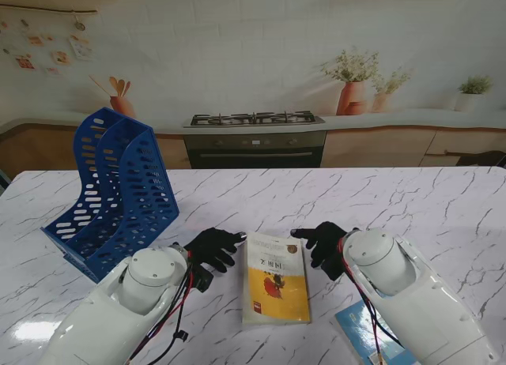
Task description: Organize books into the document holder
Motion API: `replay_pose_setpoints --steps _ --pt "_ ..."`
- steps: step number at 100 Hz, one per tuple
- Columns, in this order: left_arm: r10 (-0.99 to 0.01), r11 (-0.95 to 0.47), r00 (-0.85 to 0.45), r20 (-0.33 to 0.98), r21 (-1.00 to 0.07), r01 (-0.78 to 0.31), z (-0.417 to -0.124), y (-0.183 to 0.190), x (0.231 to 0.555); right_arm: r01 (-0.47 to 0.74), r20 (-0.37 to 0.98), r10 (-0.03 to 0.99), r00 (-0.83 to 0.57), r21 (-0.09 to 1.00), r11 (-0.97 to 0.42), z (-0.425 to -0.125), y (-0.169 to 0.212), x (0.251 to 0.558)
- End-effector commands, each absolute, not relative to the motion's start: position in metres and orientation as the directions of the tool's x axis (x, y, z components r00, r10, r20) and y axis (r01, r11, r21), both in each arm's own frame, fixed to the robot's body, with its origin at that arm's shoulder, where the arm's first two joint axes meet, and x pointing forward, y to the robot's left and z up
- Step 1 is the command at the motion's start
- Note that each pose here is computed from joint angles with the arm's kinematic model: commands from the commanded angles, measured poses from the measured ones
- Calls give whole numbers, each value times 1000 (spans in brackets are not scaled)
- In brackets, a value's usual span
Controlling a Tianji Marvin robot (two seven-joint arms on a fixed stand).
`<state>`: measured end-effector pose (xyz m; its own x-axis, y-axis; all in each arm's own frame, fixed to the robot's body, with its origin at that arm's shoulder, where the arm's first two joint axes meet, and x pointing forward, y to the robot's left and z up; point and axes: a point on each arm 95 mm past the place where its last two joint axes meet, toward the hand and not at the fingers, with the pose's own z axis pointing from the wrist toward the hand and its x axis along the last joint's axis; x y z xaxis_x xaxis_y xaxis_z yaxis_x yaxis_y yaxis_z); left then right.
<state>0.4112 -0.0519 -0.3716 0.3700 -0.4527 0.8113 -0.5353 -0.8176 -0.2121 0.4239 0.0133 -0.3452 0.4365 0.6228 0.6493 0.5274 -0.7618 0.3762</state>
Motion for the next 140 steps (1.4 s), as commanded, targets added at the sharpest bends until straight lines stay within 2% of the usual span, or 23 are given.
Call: replay_pose_setpoints --steps 1,11,43,69,102,140 --pt "-460 -809 394 796 -192 -556 -383 -59 404 550 631 620 467 341 -762 -365 19 415" --pt "-467 -819 421 778 -201 -537 -385 -62 404 555 633 618 466 335 -762 -367 20 415" --pt "-516 -796 464 720 -203 -570 -391 -61 401 565 639 609 469 313 -764 -372 23 415" --pt "-467 -806 510 722 -111 -581 -399 -65 402 582 647 599 472 281 -763 -378 31 414" --pt "-446 -818 508 737 -105 -566 -400 -71 404 533 670 549 499 262 -804 -383 39 414" --pt "-419 -833 519 745 -88 -546 -402 -72 400 544 627 567 535 259 -798 -380 30 414"
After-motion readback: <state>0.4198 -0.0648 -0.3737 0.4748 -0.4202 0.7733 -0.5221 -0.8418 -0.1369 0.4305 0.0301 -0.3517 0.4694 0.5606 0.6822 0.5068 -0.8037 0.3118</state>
